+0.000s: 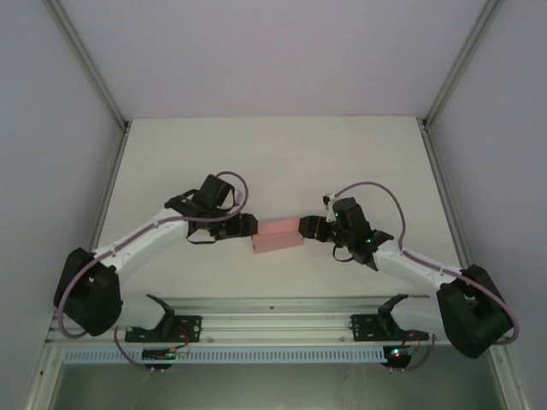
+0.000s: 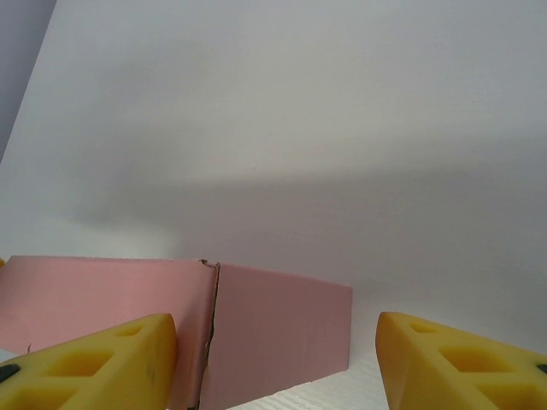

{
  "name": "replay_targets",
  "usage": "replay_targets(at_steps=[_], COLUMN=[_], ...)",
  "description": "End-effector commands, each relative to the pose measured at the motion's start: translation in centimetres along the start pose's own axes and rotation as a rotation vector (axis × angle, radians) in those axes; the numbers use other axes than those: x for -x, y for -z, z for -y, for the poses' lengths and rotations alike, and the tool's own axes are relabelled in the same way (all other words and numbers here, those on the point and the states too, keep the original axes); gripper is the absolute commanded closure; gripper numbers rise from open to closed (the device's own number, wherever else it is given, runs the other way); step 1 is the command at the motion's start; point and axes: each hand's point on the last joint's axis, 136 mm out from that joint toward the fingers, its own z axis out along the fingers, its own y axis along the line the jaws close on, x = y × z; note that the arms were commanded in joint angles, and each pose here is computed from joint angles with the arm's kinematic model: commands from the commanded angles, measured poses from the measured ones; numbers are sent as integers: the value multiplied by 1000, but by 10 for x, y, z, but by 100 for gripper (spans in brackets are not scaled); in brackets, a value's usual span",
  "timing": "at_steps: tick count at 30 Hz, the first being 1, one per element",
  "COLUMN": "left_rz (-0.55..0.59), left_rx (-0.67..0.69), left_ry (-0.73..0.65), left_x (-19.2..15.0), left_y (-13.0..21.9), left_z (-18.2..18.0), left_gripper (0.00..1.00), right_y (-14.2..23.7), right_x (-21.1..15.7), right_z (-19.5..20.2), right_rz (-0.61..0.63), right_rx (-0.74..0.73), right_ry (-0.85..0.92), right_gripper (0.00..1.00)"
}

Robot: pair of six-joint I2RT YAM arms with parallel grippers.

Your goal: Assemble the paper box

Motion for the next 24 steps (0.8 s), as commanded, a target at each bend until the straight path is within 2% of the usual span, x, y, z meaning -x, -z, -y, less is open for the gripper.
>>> replay_targets(at_steps=[1,3,6,8,14,21,24], left_rz=[-32,-61,-82,-79,-93,-91,-66], left_rx=[-31,-66,-92,-126,-201,-196,-191], left_ry=[50,96,141,160,179,131,120], left_x=[-5,-12,-26,-34,-45,-52,-50], left_y=[-15,-23,-32,-38,-54,-65,-60], left_z=[-10,-15,-23,-25,-29,-38,-38], left_gripper=[46,59,63,69,100,100,100], right_y=[1,1,-1,-5,-21,-27,-25], right_x=[-75,-78,-79,-81,-84,-85,-81], right_z=[55,58,62,58,47,48,48], right_rz=[-253,-260,-266,-268,-243,-237,-219], right_rx=[-200,-207,-197,-133,75,88,75], right_ry=[-44,-57,-73,-64,-37,54,57], right_gripper=[37,37,38,41,53,73,77])
